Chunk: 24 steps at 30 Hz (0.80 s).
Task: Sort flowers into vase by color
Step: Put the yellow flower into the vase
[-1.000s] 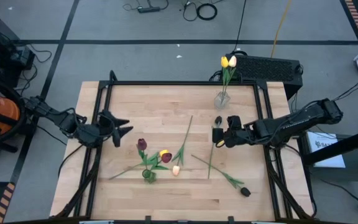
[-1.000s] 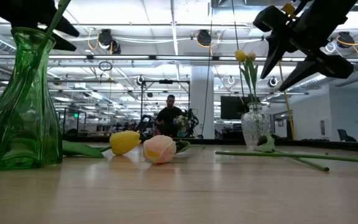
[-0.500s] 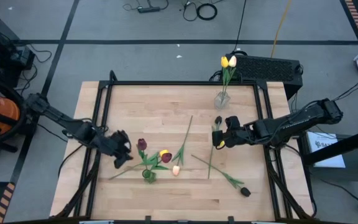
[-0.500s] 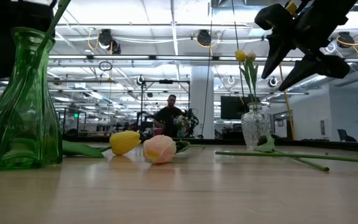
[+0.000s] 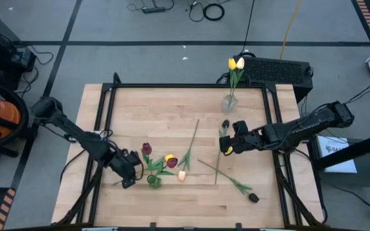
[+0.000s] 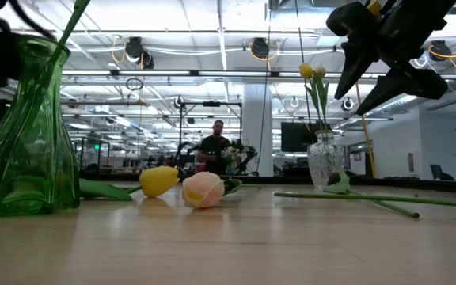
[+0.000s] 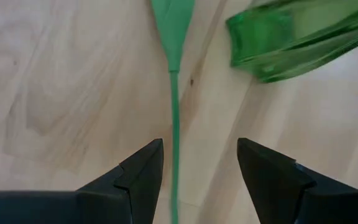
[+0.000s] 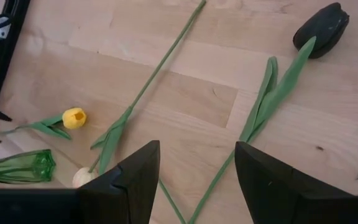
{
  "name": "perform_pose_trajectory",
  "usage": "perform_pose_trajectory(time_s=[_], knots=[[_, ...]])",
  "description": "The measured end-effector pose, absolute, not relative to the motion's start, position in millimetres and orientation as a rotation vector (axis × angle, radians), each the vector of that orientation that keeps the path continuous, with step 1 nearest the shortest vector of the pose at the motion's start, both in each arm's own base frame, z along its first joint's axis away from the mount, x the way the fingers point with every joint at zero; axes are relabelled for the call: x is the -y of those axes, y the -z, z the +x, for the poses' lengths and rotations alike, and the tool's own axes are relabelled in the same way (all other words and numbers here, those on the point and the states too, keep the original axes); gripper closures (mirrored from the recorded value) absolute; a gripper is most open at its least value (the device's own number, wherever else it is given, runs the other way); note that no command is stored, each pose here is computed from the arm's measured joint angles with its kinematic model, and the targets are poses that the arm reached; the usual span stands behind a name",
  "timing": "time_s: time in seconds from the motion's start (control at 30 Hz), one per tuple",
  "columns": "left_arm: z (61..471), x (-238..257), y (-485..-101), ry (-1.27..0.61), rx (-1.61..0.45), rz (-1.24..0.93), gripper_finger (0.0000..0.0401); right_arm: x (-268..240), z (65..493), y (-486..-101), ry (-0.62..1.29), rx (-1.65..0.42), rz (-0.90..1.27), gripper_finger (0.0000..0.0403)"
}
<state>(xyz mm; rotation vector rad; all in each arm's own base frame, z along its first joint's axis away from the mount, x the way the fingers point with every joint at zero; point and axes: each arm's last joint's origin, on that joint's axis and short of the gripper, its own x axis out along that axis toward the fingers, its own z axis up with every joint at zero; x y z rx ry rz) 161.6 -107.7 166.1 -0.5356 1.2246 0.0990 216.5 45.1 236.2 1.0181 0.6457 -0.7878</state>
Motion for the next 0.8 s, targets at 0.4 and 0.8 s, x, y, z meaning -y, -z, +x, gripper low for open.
perform_pose_trajectory(time_s=[0.4, 0.8], knots=[[170.3, 110.1, -133.6, -0.277, -1.251, -0.337, 0.0191, -45.0, 216.6, -236.3, 0.791, -0.641, 1.019, 0.0203], [173.7, 104.9, -130.5, -0.265, -1.334, -0.397, 0.0382, -44.9, 216.4, -236.3, 0.793, -0.639, 1.014, 0.0203]])
